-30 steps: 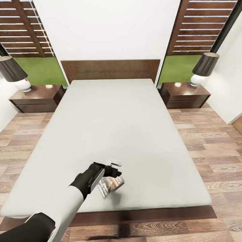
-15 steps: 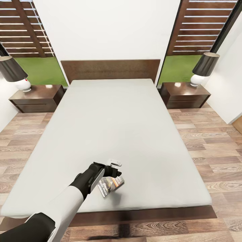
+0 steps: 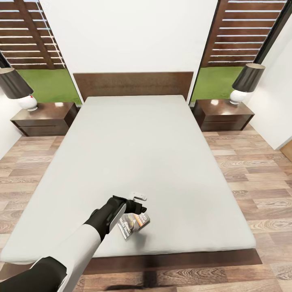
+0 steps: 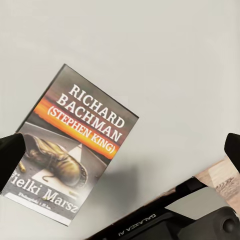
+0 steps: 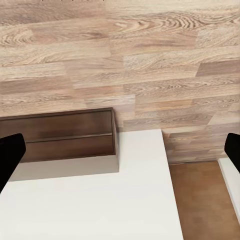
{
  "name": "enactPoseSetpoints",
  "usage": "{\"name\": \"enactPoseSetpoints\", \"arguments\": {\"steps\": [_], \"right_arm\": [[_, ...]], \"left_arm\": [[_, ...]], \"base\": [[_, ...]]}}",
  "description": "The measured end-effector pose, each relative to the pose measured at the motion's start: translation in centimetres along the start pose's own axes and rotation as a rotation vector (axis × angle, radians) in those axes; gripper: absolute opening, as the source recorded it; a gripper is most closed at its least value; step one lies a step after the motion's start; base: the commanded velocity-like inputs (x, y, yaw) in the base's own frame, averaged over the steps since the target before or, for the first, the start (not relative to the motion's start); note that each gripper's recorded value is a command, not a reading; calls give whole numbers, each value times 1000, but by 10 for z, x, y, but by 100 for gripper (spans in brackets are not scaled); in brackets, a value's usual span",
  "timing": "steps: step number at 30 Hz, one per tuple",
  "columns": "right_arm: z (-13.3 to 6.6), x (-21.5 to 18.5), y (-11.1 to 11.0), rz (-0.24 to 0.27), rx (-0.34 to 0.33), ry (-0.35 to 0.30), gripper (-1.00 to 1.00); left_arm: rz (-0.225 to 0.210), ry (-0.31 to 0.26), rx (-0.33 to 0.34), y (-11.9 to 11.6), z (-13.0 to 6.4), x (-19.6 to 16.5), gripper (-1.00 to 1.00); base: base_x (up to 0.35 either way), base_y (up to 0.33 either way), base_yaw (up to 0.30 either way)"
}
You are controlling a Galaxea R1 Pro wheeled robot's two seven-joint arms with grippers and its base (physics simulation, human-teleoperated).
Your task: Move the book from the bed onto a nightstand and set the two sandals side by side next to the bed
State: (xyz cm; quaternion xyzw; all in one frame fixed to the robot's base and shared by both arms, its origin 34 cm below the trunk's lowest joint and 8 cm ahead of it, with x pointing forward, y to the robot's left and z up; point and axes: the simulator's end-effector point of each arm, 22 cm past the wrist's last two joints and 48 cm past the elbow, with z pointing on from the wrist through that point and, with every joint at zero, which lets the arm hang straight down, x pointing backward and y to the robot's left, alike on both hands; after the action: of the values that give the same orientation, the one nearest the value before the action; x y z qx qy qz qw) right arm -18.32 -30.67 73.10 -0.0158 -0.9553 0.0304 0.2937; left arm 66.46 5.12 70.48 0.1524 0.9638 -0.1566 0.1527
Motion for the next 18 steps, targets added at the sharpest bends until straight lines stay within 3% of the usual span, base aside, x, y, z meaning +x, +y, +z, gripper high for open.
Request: {"name": "enactPoseSetpoints", "arguments": {"steps": [18], "right_arm": [[0,0,0,0,0,0,100]], "left_arm": [[0,0,1,0,0,0,100]], "base": [[44,0,0]]}}
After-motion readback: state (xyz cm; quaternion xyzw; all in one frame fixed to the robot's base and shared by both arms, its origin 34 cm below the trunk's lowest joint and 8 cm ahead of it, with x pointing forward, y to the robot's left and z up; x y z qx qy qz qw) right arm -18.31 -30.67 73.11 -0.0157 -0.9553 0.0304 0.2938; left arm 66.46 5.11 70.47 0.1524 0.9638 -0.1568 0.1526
